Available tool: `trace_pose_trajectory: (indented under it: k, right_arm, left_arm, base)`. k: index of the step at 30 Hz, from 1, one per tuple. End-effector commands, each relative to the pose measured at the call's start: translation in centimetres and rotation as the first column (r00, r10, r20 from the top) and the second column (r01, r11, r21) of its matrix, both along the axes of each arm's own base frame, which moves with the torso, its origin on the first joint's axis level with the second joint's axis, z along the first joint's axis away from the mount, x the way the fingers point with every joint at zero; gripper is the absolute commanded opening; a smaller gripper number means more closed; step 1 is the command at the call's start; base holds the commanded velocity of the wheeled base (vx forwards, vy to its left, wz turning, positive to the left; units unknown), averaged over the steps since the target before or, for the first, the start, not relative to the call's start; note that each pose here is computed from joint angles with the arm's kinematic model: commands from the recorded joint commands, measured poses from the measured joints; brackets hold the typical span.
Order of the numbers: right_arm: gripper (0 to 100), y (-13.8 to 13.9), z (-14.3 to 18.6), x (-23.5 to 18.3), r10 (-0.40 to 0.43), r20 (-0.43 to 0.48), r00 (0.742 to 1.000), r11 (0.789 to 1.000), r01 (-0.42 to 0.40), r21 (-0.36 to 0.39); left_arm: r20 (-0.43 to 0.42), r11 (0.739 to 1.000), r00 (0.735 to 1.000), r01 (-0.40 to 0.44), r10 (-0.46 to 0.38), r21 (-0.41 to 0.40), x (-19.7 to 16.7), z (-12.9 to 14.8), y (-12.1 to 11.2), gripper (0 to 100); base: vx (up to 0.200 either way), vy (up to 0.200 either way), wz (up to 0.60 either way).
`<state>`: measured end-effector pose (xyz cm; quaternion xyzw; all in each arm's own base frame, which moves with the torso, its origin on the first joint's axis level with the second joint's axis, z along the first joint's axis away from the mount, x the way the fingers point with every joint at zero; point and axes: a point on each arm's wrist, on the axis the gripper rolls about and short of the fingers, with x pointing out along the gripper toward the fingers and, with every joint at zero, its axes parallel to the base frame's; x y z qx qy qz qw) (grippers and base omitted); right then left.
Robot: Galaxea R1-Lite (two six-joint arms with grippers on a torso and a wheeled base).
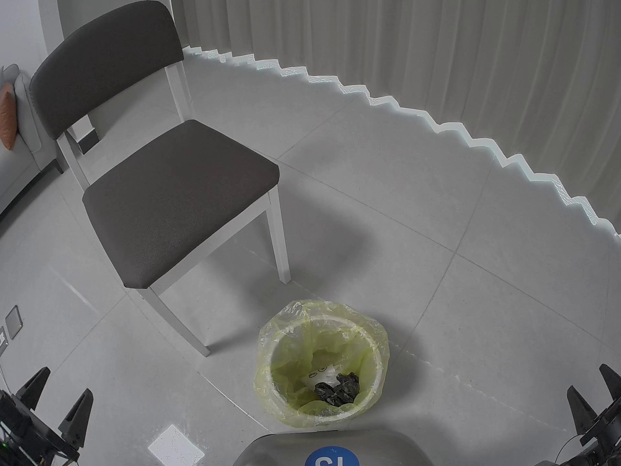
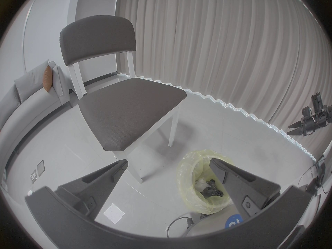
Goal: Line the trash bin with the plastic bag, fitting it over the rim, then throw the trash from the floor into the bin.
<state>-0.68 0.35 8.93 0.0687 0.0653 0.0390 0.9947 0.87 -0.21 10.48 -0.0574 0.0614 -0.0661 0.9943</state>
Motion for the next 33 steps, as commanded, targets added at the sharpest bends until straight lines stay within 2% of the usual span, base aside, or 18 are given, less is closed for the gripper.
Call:
trace_pose_trajectory:
  k: [1,12,21,26,33]
  right_arm:
    - [100,0.2,-0.3,-0.8,-0.019,0.077,0.997,1.000,0.018,0.009]
    - [100,0.2,-0.3,-0.7,-0.021,0.088,0.996,1.000,0.018,0.025]
    - [100,0.2,0.3,-0.7,-0.033,0.149,0.988,0.998,0.023,0.064]
    - [100,0.1,0.5,-0.7,-0.040,0.174,0.984,0.998,0.030,0.061]
    - [100,0.0,1.1,-0.7,-0.109,0.233,0.966,0.993,0.098,0.058]
  left_arm:
    - [0.068,1.000,0.998,0.009,-0.008,-0.015,-1.5,-1.1,-0.1,100]
    - [0.091,1.000,0.996,0.020,-0.018,-0.020,-2.2,-1.7,-0.1,100]
    - [0.162,0.999,0.986,0.042,-0.037,-0.025,-3.1,-2.1,-0.1,100]
    - [0.183,1.000,0.983,0.003,-0.001,-0.008,-3.2,-2.2,-0.1,100]
    - [0.183,0.992,0.975,-0.125,0.123,0.001,-3.2,-2.2,0.2,100]
  base:
    - [0.000,0.000,0.00]
    - [0.000,0.000,0.00]
    - [0.000,0.000,0.00]
    - [0.000,0.000,0.00]
    - [0.000,0.000,0.00]
